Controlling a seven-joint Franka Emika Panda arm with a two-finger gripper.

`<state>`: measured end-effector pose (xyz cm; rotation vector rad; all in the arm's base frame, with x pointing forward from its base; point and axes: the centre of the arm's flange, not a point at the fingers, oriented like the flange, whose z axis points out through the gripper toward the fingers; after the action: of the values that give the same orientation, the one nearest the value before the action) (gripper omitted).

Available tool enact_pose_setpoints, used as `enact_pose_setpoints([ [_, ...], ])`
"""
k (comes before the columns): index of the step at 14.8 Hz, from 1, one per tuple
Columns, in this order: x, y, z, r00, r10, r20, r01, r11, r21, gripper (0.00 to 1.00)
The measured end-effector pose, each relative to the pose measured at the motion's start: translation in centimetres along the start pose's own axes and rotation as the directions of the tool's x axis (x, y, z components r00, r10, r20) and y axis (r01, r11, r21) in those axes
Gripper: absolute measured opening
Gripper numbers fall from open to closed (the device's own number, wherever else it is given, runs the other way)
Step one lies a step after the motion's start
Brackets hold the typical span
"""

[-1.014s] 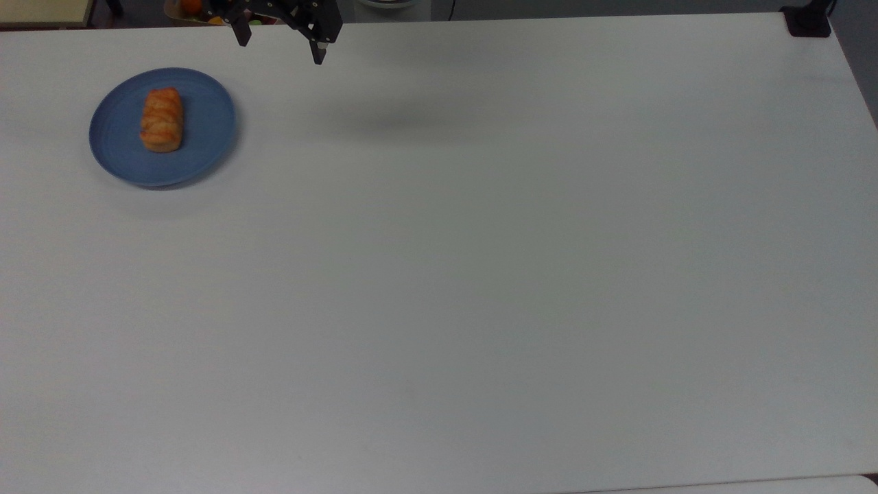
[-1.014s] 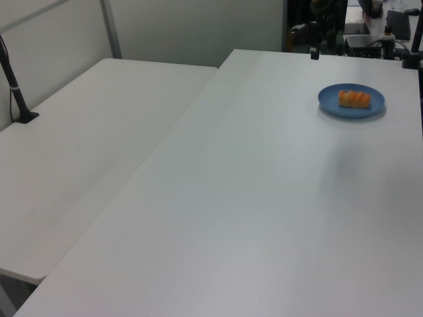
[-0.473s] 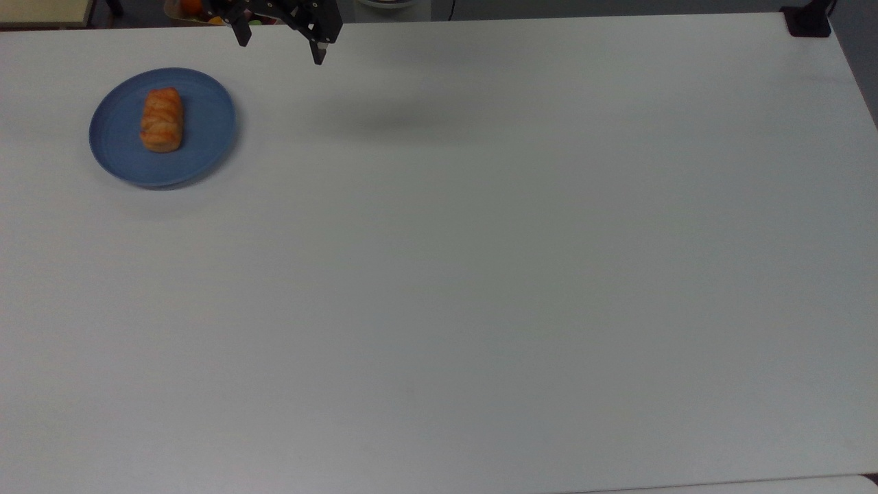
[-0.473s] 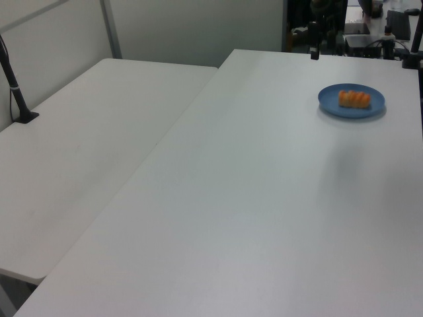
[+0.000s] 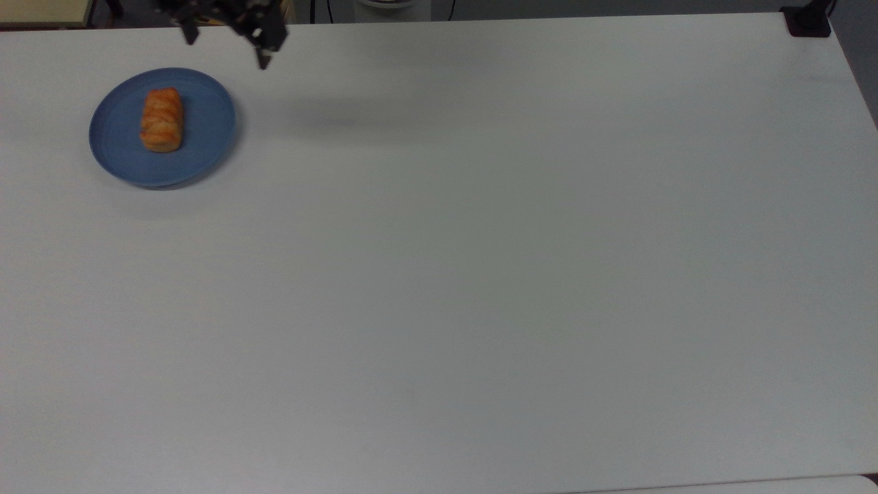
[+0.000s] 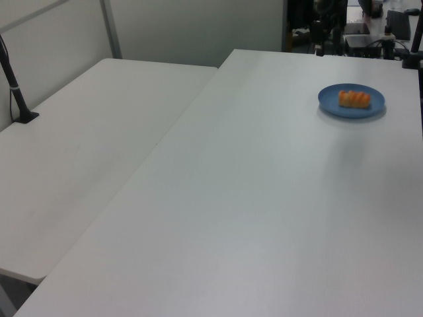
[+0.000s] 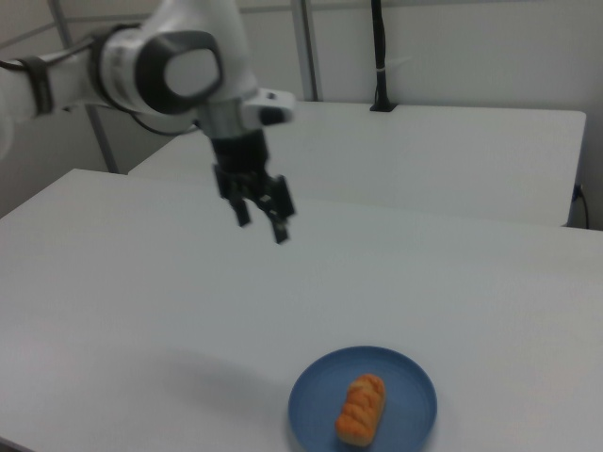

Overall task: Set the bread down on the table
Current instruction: 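Lower the gripper onto the bread roll and close on it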

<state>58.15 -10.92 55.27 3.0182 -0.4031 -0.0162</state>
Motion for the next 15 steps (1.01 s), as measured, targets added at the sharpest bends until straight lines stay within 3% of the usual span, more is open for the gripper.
enact_pose_setpoints([
  [3,2.2,6.0,4.7,0.999,-0.045,0.029,0.046,0.998,-0.034,1.0],
  [7,2.3,11.8,11.4,0.991,-0.101,0.084,0.105,0.993,-0.055,1.0],
  [15,0.9,14.9,22.5,0.976,-0.185,0.118,0.194,0.979,-0.068,0.97],
])
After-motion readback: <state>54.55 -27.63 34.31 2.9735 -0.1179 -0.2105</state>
